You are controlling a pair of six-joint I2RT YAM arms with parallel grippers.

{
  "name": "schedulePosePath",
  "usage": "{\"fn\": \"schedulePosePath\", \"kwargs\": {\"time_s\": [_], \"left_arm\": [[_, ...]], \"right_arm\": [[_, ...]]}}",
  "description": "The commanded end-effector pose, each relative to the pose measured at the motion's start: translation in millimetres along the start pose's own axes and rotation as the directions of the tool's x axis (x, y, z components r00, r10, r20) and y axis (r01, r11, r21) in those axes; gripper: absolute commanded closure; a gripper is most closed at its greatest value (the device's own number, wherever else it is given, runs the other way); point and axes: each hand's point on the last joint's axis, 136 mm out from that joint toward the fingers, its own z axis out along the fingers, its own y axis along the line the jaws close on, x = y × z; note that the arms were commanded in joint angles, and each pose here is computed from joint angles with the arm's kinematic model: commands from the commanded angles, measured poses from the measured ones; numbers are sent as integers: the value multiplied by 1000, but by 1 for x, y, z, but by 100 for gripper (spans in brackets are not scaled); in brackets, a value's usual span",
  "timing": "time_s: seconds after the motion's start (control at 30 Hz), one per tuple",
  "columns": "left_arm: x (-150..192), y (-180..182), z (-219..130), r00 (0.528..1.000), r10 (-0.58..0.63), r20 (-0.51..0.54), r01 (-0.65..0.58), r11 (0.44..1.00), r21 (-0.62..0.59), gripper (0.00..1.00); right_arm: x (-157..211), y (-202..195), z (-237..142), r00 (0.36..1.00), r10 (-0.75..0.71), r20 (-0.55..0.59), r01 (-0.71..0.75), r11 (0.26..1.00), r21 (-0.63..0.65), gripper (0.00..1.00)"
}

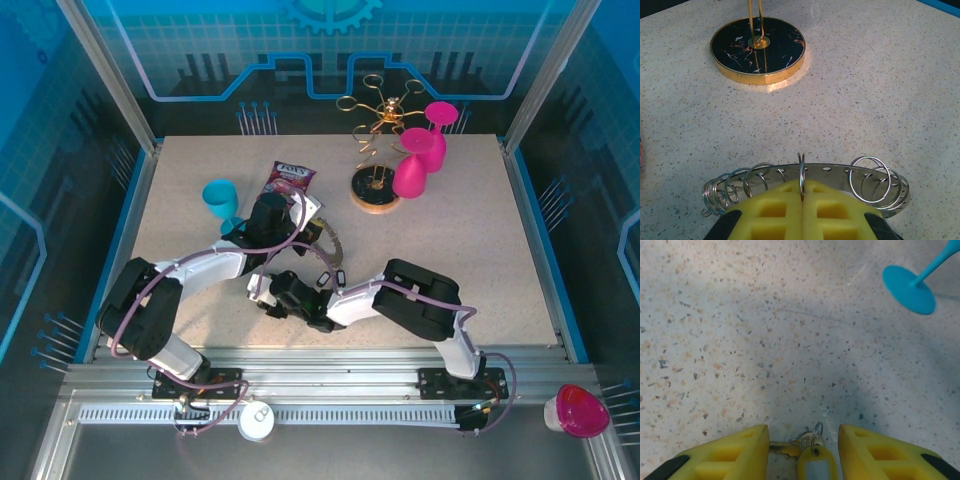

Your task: Put the keys on the keyring

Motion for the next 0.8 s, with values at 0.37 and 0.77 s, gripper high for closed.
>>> {"fn": "schedulePosePath", "kwargs": {"time_s": [0.37, 0.77], "left_arm": [[-16, 6, 2, 999, 1, 36, -1, 1000, -7, 100], [-16, 1, -3, 998, 50, 46, -50, 999, 8, 100]], "right_arm": [[11, -12, -2, 999, -1, -44, 1, 1000, 0, 100], [74, -4, -101, 972, 166, -164, -181, 980, -84, 100]]}}
